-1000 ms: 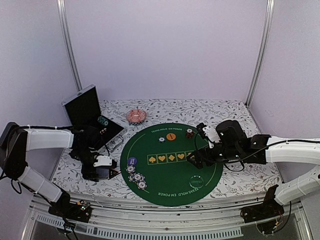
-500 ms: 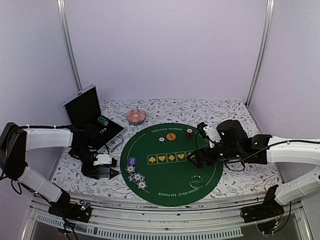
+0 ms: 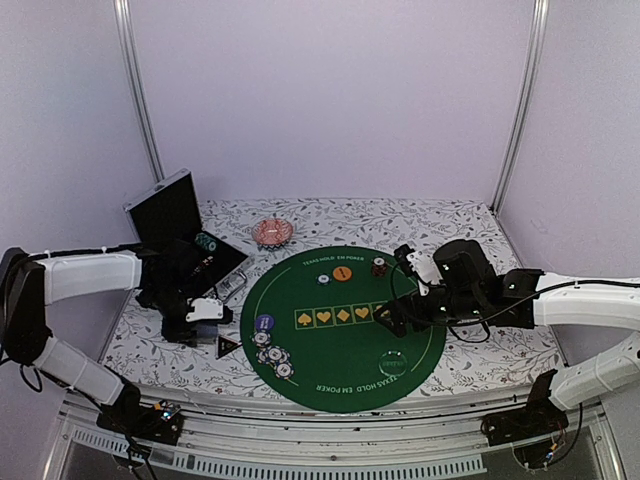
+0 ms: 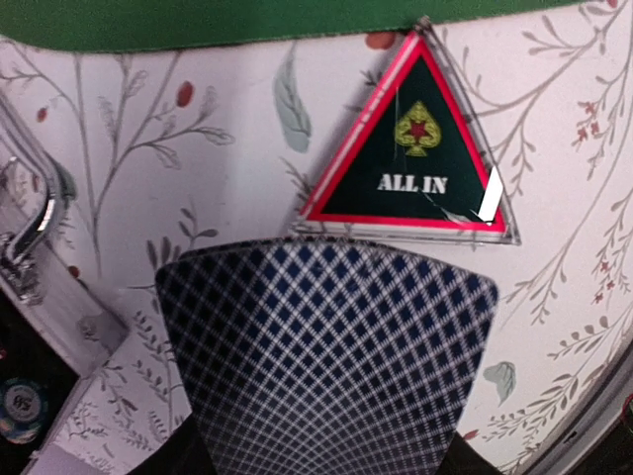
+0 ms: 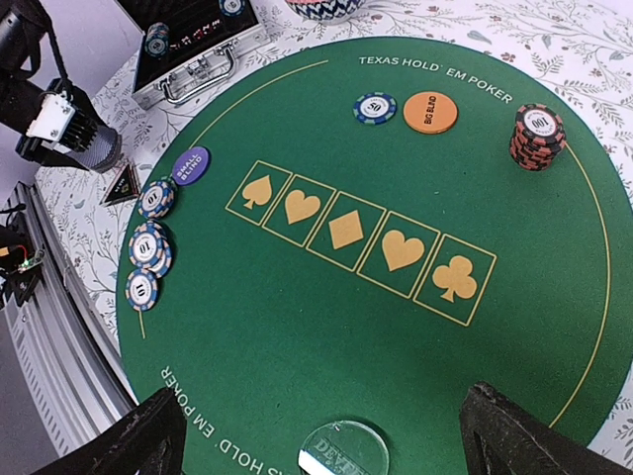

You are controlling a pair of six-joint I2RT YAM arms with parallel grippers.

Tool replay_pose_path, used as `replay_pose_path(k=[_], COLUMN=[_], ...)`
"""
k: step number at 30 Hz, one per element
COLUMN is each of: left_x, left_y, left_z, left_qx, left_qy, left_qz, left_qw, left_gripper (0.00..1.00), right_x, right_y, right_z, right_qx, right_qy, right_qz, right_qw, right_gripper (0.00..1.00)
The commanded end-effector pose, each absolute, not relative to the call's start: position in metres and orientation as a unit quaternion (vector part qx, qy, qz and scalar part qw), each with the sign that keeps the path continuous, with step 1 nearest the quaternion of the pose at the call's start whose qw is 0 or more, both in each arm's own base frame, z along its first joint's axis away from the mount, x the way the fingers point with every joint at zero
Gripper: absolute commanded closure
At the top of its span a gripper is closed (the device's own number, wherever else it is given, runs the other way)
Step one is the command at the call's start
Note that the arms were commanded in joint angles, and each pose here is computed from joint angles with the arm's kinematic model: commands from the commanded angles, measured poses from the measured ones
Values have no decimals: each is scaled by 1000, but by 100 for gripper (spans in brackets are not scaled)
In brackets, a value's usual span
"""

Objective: Distribute texas hold em gaming equipment
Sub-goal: Pick up the face-down deck piles from the center of the board, then pick up the poker card from the face-down deck piles.

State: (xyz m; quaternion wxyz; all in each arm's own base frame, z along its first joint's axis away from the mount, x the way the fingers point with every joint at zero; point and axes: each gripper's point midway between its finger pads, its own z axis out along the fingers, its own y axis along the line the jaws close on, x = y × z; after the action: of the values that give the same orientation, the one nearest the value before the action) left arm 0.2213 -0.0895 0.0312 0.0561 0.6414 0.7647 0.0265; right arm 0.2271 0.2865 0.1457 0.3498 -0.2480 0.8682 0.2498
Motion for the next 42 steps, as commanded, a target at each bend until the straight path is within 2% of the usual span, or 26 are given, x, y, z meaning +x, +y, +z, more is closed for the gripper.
replay_pose_path(k=[1, 9, 15, 23, 30, 36, 42], left_x=[231, 247, 236, 212, 206, 209, 211], left_y=[-88, -153, -212, -265, -278, -279, -274], left_z=[61, 112, 131, 156, 173, 177, 176], left_qx=[666, 682, 703, 743, 747, 736, 734], left_qy=[740, 716, 693, 641, 625, 629, 629], left_qz=[66, 79, 58, 41, 34, 39, 50], left_qw=[66, 128, 148, 186, 225, 247, 252], left_gripper=[47, 50, 51, 52, 50, 50, 48], right_x=[230, 244, 245, 255, 248, 232, 231], right_y=[292, 297, 319, 380, 429, 467, 479], right_z=[166, 194, 223, 223, 212, 206, 196], right_qx=[-238, -199, -179, -186, -191, -233, -235], right_qy=[858, 849, 812, 796, 764, 749, 750], right_qz=[272, 310, 403, 487, 571, 586, 589], right_qw=[365, 380, 383, 308, 230, 203, 186], right_gripper=[1, 1, 1, 1, 1, 1, 1])
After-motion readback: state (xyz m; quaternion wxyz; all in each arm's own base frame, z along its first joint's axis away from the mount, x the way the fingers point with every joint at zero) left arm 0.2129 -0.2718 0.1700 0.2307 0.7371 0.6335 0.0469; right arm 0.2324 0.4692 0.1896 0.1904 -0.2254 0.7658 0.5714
